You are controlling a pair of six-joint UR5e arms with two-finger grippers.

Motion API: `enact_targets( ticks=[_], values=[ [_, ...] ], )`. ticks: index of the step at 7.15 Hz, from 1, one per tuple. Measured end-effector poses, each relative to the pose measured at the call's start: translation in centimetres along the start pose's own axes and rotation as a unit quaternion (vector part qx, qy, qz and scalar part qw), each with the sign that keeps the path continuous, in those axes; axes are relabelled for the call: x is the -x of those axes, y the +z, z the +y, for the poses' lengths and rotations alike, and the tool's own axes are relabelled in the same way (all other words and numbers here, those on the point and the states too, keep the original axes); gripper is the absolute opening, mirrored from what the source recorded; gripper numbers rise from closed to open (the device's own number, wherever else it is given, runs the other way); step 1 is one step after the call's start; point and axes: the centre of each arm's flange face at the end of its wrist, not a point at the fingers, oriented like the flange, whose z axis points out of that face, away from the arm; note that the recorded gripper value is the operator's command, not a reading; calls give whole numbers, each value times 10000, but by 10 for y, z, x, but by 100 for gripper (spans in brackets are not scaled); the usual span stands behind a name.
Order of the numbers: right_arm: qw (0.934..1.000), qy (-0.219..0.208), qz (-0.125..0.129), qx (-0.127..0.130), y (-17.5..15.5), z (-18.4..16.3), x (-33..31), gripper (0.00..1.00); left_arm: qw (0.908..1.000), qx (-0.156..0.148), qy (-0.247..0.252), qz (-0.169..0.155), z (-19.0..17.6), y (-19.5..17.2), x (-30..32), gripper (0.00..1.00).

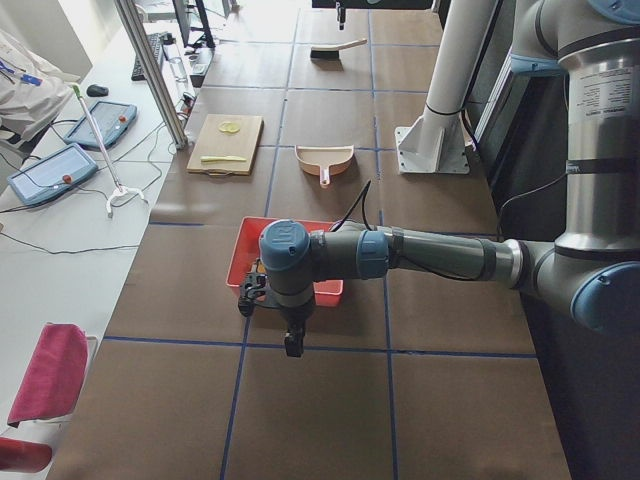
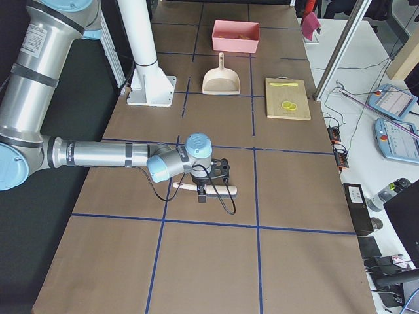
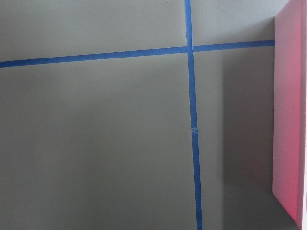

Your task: Sweep and dump trash into bin

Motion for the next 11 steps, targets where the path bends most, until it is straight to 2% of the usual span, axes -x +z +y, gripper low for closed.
enact_targets(
  ticks=[2, 3, 6, 11],
  values=[
    [9998, -103, 150, 56, -50, 3, -63, 100, 10000, 5, -5, 0, 0, 0, 0, 100],
    [9998, -10, 183, 86, -60, 7, -77, 100, 10000, 6, -6, 0, 0, 1, 1, 100],
    [9995, 243, 193, 95, -65, 8, -86, 100, 10000, 2, 10, -6, 0, 0, 0, 100],
    [9994, 286, 172, 113, -63, 8, -86, 100, 10000, 12, 24, 7, -1, 2, 0, 100]
  ],
)
